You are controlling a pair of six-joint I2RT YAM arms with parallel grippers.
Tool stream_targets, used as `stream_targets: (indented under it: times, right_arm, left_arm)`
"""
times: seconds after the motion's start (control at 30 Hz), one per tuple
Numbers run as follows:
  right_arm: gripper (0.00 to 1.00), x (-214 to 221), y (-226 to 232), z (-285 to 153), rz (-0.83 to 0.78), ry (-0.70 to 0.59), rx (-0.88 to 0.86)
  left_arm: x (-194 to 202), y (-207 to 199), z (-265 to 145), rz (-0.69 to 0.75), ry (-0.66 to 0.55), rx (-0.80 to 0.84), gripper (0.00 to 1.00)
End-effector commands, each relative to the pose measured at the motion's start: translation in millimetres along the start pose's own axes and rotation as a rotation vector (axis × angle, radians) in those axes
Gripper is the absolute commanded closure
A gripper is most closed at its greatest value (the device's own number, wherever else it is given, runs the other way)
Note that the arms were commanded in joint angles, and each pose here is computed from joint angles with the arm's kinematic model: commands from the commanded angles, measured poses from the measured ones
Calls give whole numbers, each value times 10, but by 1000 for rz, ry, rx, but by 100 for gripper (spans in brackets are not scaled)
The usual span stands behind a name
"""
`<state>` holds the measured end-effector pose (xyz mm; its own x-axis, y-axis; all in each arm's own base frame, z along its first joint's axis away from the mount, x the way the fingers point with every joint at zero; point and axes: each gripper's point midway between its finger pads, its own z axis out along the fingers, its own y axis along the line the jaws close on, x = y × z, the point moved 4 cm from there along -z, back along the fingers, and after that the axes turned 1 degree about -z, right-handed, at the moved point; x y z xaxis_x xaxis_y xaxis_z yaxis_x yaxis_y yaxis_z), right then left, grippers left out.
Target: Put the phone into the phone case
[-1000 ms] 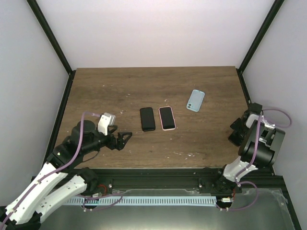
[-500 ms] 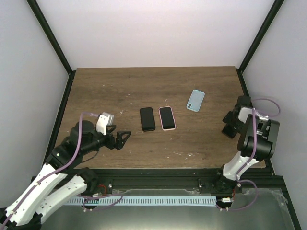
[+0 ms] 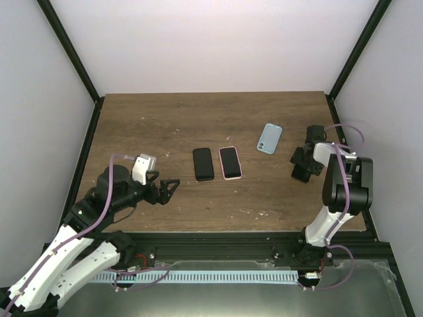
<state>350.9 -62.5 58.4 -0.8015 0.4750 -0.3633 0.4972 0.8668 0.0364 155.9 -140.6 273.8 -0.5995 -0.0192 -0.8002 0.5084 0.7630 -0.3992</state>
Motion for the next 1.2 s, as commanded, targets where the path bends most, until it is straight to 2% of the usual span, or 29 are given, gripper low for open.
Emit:
stream_targets:
  times: [0.0, 0.3, 0.67, 1.17]
  right_arm:
    - [37, 166, 128, 95, -16, 85, -56]
    - [41, -88, 314, -171, -39, -12, -157]
    - [45, -379, 821, -483, -59, -97, -338]
    - [45, -742, 1555, -561, -71, -157, -430]
  left_arm:
    - [20, 39, 41, -9, 5, -16, 1]
    - [31, 52, 98, -20, 26, -22, 2]
    - [28, 77, 137, -26, 38, -33, 2]
    - [14, 109, 129, -30, 33, -47, 2]
